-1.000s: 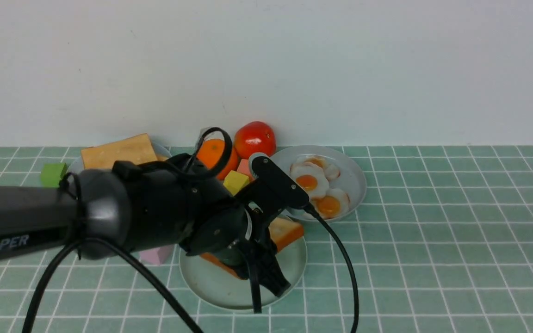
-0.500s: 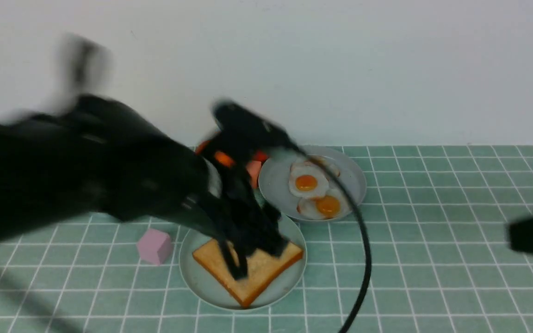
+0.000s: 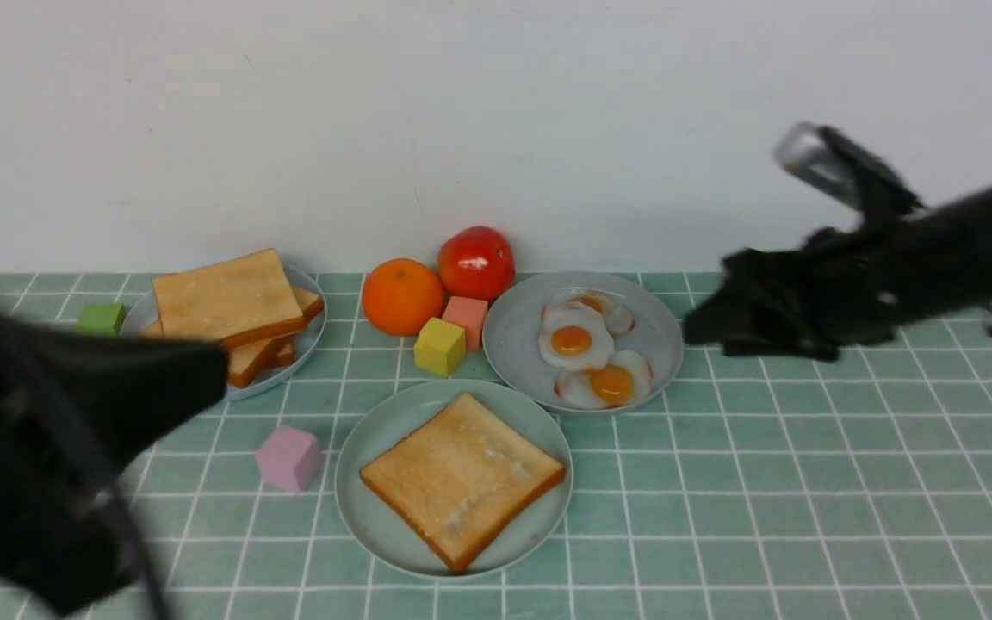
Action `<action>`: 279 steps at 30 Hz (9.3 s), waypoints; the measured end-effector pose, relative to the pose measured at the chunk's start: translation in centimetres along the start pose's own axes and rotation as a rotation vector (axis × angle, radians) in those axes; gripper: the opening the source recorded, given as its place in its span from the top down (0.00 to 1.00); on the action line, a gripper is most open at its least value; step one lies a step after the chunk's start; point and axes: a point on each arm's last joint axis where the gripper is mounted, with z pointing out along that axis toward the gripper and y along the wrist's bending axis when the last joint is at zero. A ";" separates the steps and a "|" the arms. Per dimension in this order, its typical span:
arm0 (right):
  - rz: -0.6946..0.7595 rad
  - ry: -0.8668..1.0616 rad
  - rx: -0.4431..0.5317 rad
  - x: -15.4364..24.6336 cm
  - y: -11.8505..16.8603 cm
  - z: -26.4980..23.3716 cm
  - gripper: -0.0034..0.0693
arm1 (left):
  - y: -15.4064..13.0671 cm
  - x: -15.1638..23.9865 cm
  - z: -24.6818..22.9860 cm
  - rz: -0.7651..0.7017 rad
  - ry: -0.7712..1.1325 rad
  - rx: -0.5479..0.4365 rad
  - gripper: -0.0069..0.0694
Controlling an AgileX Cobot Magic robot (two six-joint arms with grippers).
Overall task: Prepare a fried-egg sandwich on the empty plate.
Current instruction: Use the right arm to grab a fried egg, then use the right arm to place the fried egg on the slice of bread in the middle, then use the left arm to grab a slice of bread, then use the left arm to place a slice of bread on the fried egg in the middle
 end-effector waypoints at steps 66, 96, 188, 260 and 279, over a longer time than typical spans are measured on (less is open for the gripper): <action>0.043 0.072 -0.049 -5.9 -6.3 16.5 0.49 | -0.1 0.4 -0.3 -0.039 -0.156 0.034 0.91; 0.106 0.080 -0.118 -5.9 -5.8 16.6 0.86 | 0.0 0.5 -0.3 -0.038 -0.144 0.031 0.89; -0.431 0.120 0.224 8.8 9.6 -15.4 0.95 | 14.9 1.1 19.4 0.101 0.672 -0.186 0.93; -0.433 0.056 0.105 14.2 10.4 -20.7 0.89 | -0.8 7.8 30.4 0.336 0.833 -0.129 0.87; -0.432 0.065 0.105 14.3 10.3 -20.7 0.89 | -1.8 5.9 28.6 0.174 0.804 -0.091 0.39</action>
